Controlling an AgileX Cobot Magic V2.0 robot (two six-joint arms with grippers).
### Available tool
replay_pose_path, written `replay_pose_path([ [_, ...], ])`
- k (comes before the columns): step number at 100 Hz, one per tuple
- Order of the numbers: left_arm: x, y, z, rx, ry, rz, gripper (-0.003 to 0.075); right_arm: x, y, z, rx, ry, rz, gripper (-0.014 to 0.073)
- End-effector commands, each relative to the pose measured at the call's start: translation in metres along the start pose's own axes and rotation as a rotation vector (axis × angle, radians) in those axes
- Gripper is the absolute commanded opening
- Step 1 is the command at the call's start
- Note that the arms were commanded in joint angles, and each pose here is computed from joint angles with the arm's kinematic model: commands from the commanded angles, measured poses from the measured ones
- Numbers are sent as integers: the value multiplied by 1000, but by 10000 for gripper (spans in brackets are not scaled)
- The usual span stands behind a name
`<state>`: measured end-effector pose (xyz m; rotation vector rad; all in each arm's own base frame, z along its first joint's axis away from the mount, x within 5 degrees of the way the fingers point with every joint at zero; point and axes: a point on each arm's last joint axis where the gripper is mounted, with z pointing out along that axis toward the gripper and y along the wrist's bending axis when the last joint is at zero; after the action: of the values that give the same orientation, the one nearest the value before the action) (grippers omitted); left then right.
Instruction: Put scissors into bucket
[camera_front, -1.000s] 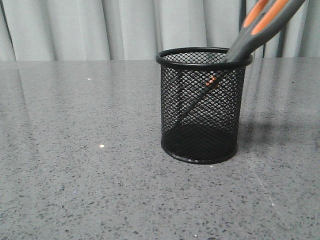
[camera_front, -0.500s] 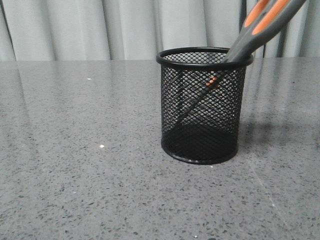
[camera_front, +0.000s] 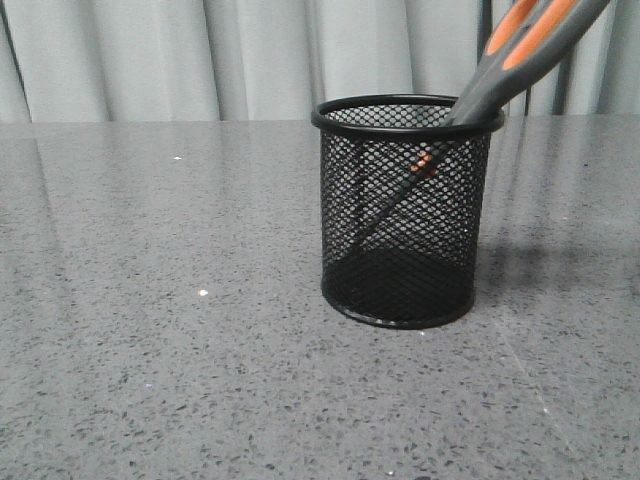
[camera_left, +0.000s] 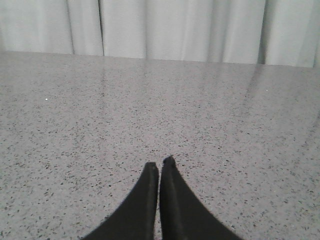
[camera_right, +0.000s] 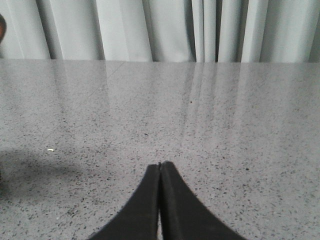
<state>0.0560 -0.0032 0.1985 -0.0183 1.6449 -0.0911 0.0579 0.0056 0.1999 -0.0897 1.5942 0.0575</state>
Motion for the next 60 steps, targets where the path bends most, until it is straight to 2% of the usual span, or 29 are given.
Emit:
replay_pose_path([
  [1,6,1,0,-3,-61,-19,-20,-1,-1,-4,12,-43,-42,-57],
  [15,6,1,0,-3,-59,-19,-20,5,-1,-3,11,21,-55,-57],
  [60,6,1,0,-3,-59,-19,-20,5,-1,-3,10,22,-55,-57],
])
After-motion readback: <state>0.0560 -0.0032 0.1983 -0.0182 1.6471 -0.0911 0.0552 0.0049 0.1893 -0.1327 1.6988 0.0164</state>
